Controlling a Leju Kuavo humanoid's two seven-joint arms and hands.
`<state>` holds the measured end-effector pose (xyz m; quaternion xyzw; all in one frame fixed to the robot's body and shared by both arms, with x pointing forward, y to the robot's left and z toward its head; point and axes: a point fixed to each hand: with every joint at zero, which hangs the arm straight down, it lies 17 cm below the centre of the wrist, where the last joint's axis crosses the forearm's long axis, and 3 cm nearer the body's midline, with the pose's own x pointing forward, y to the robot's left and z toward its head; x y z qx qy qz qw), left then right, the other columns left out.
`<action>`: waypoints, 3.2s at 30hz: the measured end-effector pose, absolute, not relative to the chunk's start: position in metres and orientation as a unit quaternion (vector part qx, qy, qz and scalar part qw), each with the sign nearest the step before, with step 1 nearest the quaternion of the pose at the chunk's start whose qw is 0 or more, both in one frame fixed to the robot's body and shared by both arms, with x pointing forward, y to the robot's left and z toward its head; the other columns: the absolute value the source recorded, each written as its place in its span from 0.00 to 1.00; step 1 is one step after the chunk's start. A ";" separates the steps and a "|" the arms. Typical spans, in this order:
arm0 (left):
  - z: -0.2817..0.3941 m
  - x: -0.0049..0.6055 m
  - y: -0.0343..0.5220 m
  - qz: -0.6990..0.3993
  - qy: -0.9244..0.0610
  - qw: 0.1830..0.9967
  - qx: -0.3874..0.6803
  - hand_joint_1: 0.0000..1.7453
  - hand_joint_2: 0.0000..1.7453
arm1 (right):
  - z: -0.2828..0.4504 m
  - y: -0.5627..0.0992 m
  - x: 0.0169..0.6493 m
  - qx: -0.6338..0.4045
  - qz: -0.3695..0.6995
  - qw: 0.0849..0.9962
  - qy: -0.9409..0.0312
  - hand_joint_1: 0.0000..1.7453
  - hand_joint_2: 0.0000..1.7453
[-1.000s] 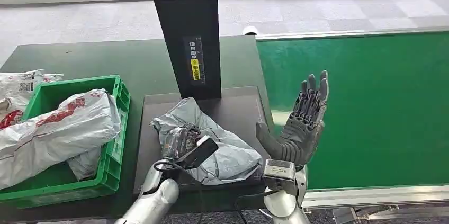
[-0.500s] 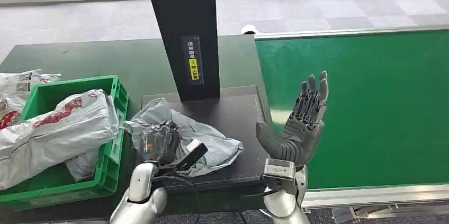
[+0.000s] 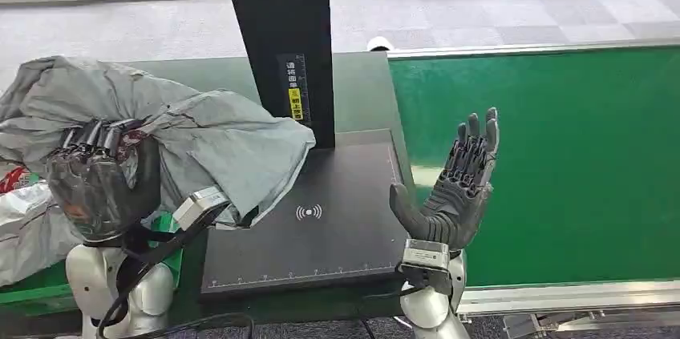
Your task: Moved the parcel from conveyor to table for the left to box.
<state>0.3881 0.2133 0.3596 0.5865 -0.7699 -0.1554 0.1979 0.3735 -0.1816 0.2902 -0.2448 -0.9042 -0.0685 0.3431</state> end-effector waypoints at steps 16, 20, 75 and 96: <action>0.380 0.372 0.229 -0.133 -0.762 0.178 0.608 1.00 1.00 | 0.290 -0.182 0.373 -0.245 -0.068 0.343 -0.904 0.00 1.00; 0.408 0.341 0.240 -0.090 -0.797 0.118 0.586 1.00 1.00 | 0.290 -0.182 0.373 -0.244 -0.069 0.343 -0.904 0.00 1.00; 0.356 0.451 0.538 0.110 -0.650 0.317 0.682 0.00 1.00 | 0.277 -0.180 0.377 -0.239 -0.068 0.362 -0.898 0.00 1.00; 0.392 0.398 0.507 0.164 -0.706 0.224 0.652 0.00 1.00 | 0.270 -0.178 0.379 -0.238 -0.063 0.370 -0.896 0.00 1.00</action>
